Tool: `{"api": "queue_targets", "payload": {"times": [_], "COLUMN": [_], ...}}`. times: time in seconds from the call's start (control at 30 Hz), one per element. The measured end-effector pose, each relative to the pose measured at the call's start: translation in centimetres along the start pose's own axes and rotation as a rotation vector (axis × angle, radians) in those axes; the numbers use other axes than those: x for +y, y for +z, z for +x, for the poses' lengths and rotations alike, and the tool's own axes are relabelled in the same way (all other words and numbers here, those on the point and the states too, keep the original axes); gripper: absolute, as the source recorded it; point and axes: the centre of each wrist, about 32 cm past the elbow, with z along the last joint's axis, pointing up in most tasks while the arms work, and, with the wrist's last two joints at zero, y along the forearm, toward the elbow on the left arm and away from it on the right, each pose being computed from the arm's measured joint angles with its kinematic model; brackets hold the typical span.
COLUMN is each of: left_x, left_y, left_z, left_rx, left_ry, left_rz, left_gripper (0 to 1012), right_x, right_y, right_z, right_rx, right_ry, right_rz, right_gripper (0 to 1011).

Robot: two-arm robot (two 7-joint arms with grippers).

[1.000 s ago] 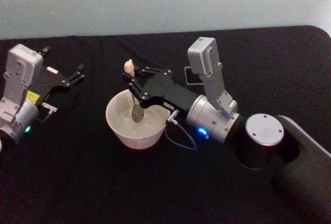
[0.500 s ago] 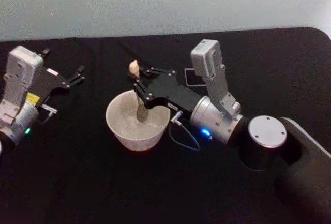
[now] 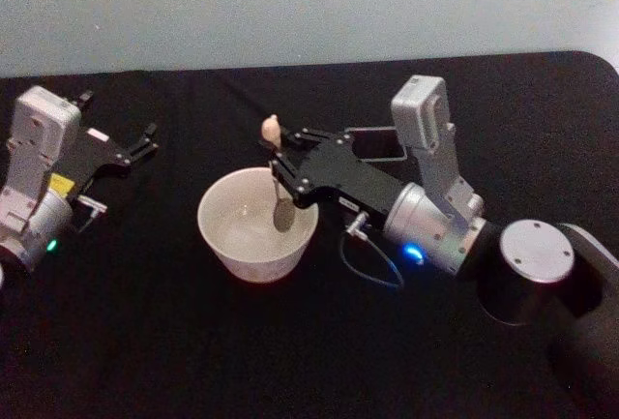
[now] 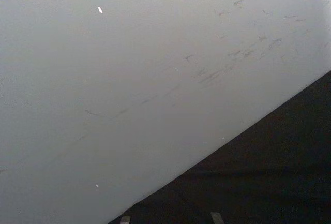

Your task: Pick up the stirring spoon with one hand, stir inside the cup, then place it back in its original position.

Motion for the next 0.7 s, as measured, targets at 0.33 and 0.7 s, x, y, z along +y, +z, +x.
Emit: {"api": "queue_targets", "payload": {"times": [0.33, 0.7], "left_x": [0.00, 0.00], "left_y": [0.00, 0.00], "left_z": [0.00, 0.00], "left_rx": [0.000, 0.000], "left_ry": [0.000, 0.000], "left_rz": [0.000, 0.000], "left_gripper": [1001, 1001], "right_x": [-1.5, -1.5], "right_y": [-0.2, -0.2], "right_z": [-0.6, -2.2], "right_rx": [0.004, 0.021], "right_ry": [0.035, 0.088], "right_rz": [-0.021, -0.022], "right_gripper": [213, 213]}}
